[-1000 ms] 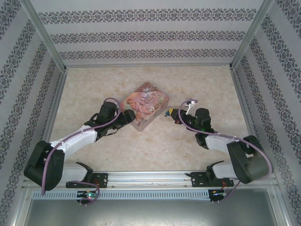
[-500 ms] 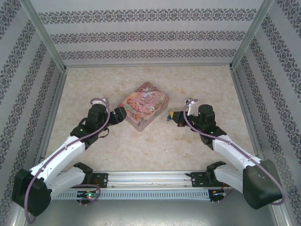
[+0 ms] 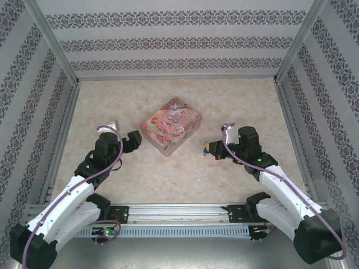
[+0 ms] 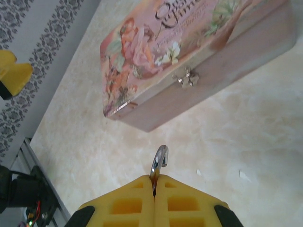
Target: Unlock the padlock with the key
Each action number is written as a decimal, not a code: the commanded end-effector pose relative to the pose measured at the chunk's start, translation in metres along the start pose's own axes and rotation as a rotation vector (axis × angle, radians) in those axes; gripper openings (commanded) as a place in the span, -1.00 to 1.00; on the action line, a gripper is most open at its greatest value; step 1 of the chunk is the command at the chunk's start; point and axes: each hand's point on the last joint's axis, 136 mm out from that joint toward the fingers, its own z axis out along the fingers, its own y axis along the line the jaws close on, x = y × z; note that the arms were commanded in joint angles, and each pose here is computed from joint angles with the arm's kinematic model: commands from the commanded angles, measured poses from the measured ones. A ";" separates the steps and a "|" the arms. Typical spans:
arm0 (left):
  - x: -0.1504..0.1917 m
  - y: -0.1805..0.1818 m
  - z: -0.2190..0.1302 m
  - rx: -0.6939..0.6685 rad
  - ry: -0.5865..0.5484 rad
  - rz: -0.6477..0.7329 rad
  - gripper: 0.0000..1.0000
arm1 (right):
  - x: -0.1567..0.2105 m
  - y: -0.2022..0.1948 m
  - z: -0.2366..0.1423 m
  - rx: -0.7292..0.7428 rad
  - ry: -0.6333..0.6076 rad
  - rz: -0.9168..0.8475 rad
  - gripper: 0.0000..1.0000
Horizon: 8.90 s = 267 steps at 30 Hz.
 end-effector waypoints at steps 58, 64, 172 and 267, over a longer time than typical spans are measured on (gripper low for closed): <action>-0.029 0.012 -0.009 -0.081 -0.102 0.198 0.99 | 0.111 0.006 0.023 0.006 0.489 0.049 -1.00; -0.031 0.012 -0.010 -0.084 -0.108 0.202 0.99 | 0.119 0.000 0.036 -0.001 0.518 0.065 -1.00; -0.024 0.078 -0.026 -0.347 -0.121 0.137 0.99 | -0.078 -0.173 -0.078 0.772 -0.450 -0.198 0.97; -0.021 0.125 0.105 -0.308 -0.339 0.431 0.99 | -0.113 -0.214 -0.032 0.708 -0.543 -0.327 0.97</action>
